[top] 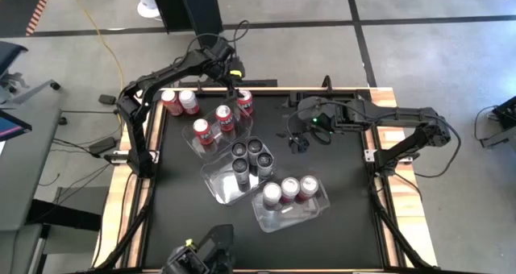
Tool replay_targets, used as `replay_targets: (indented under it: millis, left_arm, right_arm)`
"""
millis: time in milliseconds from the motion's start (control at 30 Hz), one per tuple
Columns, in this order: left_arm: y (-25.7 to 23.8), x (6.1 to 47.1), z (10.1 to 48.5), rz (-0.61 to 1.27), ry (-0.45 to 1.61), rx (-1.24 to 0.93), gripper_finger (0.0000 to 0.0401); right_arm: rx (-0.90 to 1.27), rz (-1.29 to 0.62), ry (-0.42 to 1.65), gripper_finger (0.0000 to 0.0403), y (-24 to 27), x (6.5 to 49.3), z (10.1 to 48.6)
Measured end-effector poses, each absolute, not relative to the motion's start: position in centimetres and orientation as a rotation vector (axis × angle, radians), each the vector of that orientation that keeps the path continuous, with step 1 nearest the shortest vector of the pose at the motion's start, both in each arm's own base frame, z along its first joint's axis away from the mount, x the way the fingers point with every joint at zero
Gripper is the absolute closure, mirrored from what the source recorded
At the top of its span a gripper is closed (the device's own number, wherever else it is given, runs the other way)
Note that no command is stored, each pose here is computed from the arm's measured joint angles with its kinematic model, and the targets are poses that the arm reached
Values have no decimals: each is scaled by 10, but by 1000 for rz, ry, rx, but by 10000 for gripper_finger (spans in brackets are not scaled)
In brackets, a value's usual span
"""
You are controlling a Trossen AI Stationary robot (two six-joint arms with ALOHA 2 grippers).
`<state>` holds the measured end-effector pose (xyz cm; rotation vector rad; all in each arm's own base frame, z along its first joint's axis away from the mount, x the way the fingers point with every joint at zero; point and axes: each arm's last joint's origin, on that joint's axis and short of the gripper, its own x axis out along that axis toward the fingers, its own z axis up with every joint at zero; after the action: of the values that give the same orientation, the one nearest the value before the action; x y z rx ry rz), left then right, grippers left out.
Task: Sort soda cans
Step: Put the right orange soda can in the top left transparent bin
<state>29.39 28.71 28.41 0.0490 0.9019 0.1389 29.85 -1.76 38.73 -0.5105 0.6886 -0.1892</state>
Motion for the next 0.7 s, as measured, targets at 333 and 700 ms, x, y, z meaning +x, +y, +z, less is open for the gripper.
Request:
replay_targets:
  millis: [333,700]
  left_arm:
    - [287,302,275,205,921,-18,49]
    - [284,310,266,217,947,-54,48]
  right_arm:
    - [-505,-190,688,6,-18,299,387]
    - [-496,-192,686,6,-18,299,387]
